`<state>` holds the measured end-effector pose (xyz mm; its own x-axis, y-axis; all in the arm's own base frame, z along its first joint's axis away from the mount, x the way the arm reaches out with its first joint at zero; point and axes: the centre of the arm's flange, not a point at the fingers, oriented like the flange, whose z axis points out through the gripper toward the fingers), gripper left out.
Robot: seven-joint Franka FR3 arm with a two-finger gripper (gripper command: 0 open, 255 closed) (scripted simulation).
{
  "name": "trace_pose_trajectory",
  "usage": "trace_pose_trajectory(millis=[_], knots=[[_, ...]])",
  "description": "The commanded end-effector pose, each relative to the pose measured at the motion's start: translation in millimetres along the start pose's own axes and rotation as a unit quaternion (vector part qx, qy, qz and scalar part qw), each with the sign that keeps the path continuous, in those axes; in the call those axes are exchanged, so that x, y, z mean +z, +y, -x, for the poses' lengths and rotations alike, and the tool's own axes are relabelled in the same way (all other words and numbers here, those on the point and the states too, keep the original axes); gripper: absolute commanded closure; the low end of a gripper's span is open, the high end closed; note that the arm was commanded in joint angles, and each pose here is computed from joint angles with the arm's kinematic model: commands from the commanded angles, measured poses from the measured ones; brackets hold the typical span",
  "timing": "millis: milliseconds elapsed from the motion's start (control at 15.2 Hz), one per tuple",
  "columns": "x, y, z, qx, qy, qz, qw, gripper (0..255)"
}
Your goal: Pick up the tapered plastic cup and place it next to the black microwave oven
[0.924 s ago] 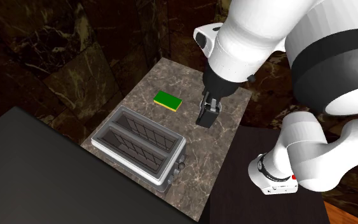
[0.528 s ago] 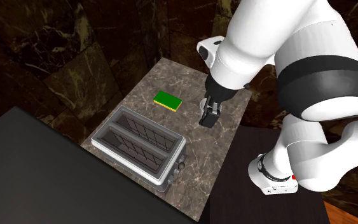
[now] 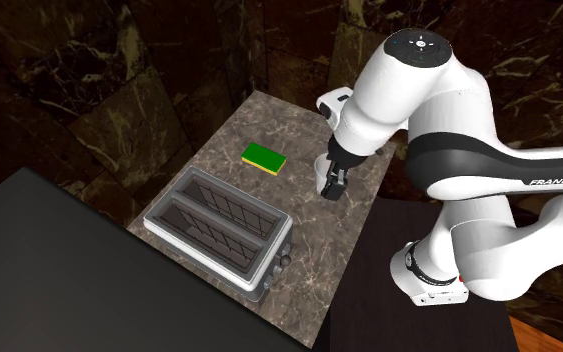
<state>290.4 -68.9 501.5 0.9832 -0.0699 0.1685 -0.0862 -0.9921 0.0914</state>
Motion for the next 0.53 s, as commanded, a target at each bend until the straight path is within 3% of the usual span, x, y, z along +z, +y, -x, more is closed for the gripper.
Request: trace_pose_trajectory(millis=[0, 462], knots=[[24, 11, 8, -0.004, -0.002, 0.004, 1.0000, 0], [99, 52, 34, -0.016, -0.009, 0.020, 0.9996, 0]])
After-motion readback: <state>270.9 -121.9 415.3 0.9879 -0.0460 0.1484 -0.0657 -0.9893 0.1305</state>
